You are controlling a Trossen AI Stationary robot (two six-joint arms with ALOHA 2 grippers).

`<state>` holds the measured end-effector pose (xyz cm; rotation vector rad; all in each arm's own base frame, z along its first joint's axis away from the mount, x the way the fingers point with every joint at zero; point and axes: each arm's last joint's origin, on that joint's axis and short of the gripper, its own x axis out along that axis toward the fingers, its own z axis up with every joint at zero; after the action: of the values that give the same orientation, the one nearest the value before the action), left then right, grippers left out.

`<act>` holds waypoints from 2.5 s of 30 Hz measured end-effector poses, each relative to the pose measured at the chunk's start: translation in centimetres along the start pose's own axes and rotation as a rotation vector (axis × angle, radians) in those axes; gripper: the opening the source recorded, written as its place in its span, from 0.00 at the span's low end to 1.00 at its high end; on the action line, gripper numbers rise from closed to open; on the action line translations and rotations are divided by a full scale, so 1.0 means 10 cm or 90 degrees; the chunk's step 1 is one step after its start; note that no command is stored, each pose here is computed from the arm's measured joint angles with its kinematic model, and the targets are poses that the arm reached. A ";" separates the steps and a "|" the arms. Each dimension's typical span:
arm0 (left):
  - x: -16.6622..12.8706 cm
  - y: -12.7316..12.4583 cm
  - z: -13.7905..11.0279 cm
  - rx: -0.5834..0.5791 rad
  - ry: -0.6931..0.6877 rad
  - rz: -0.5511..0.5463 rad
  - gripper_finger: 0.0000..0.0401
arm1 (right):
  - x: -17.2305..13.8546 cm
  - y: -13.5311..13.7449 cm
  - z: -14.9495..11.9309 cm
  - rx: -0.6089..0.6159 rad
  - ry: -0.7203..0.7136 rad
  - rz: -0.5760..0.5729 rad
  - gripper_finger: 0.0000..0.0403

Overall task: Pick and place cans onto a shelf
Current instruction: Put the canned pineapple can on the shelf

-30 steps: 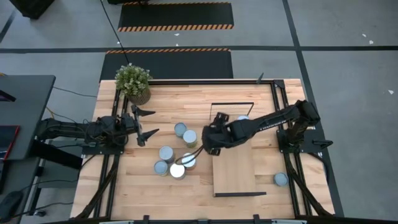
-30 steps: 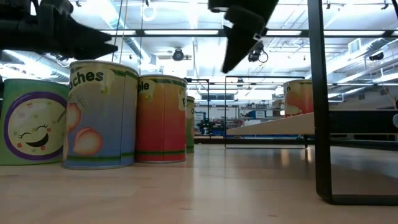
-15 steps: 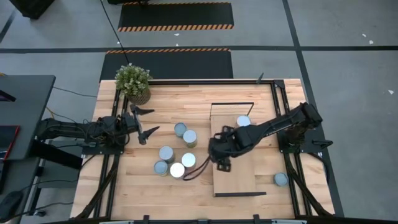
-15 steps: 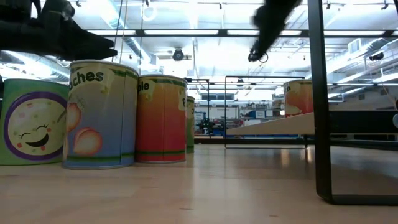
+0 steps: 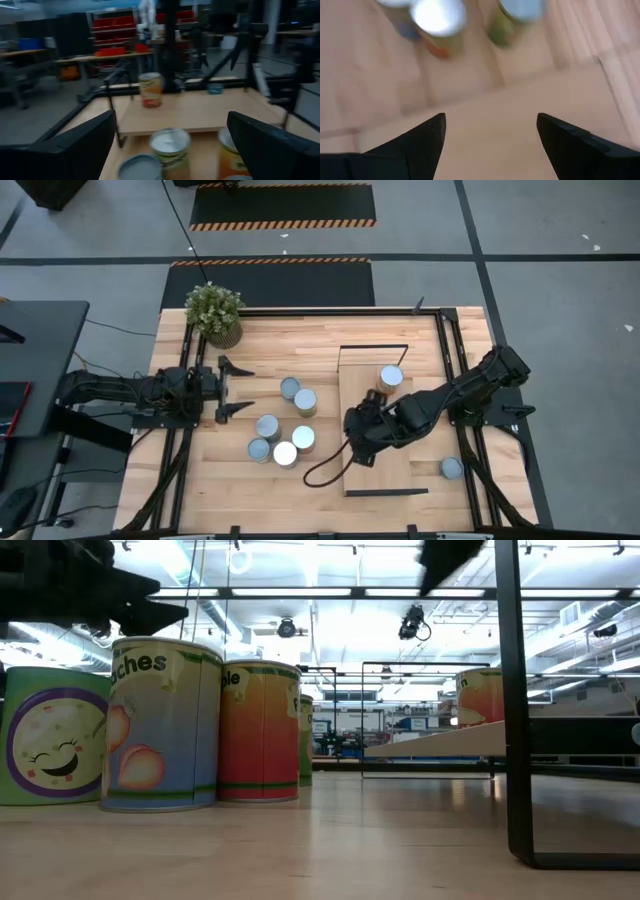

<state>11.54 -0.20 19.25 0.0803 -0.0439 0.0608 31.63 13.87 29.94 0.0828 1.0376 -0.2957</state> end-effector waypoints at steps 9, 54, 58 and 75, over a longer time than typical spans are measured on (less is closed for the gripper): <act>0.00 0.00 -0.01 -0.001 0.004 -0.005 0.96 | 0.29 0.06 0.30 -0.021 -0.105 0.085 0.80; 0.00 0.03 -0.03 0.007 0.026 0.062 0.96 | 1.16 -0.06 0.79 -0.236 -0.089 0.124 0.98; 0.00 0.03 -0.03 0.010 0.028 0.068 0.96 | 1.13 -0.01 0.75 -0.247 -0.081 0.127 0.98; 0.00 0.04 -0.04 0.012 0.029 0.081 0.96 | 1.15 0.11 0.48 -0.308 0.006 0.081 0.96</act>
<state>11.56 0.18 18.93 0.0950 -0.0027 0.1904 41.39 11.55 22.48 -0.2863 1.0829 0.0757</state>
